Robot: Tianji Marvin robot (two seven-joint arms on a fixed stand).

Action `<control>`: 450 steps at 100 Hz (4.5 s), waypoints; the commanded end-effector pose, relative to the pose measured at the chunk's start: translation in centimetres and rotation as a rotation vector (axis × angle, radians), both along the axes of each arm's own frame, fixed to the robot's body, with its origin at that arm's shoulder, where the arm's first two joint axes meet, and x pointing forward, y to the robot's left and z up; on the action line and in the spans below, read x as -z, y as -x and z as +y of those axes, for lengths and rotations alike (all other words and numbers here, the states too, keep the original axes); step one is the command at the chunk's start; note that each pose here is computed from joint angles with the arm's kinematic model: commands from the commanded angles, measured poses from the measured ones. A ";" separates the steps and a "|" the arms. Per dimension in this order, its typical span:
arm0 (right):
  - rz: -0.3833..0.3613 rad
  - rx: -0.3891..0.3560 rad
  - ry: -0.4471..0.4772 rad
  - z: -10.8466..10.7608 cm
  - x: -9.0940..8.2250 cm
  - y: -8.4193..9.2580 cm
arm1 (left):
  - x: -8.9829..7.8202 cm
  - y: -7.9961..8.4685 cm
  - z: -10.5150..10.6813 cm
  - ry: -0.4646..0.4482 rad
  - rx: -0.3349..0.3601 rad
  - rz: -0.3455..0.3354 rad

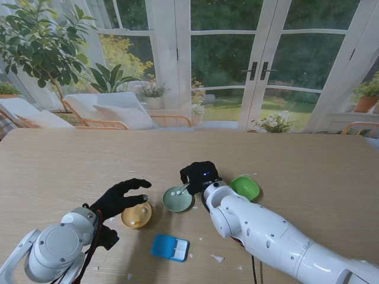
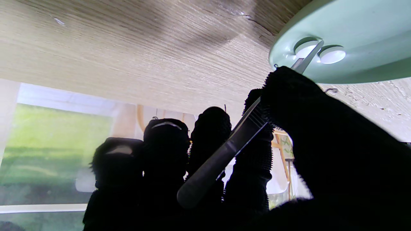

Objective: Refill the pill box with tweezers

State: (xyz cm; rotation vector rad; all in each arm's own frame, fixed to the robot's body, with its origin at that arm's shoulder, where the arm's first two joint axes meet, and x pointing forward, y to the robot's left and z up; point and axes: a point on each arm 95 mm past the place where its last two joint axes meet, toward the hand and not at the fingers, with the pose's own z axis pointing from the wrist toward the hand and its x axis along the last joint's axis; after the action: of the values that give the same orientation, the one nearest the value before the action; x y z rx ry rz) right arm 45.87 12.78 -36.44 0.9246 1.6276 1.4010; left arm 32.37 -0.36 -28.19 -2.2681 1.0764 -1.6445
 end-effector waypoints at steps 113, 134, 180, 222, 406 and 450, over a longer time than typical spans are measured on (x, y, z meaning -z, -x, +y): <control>-0.009 -0.024 -0.085 -1.2 -2.7 4.5 | 0.0 0.2 -0.1 0.007 0.009 0.021; -0.013 -0.034 -0.095 -2.4 -3.9 8.5 | -0.1 0.3 -0.2 0.011 0.013 0.020; 0.075 -0.123 -0.062 -2.6 -2.2 14.3 | -0.2 0.6 -0.1 0.011 0.016 0.008; 0.123 -0.143 -0.063 -2.1 -0.9 15.0 | -0.2 0.6 -0.1 0.008 0.019 0.010; 0.044 -0.016 -0.188 0.0 -3.5 7.7 | -0.1 0.4 -0.1 0.004 0.015 0.013; 0.038 0.032 -0.178 1.4 -1.9 3.1 | -0.2 0.3 0.0 0.006 0.009 0.016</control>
State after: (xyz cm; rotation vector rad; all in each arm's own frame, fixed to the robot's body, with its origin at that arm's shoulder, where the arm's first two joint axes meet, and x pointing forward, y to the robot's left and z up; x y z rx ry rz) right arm 42.66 13.42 -34.49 1.0696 1.5184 1.5275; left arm 32.23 -0.22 -27.98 -2.2735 1.0768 -1.6420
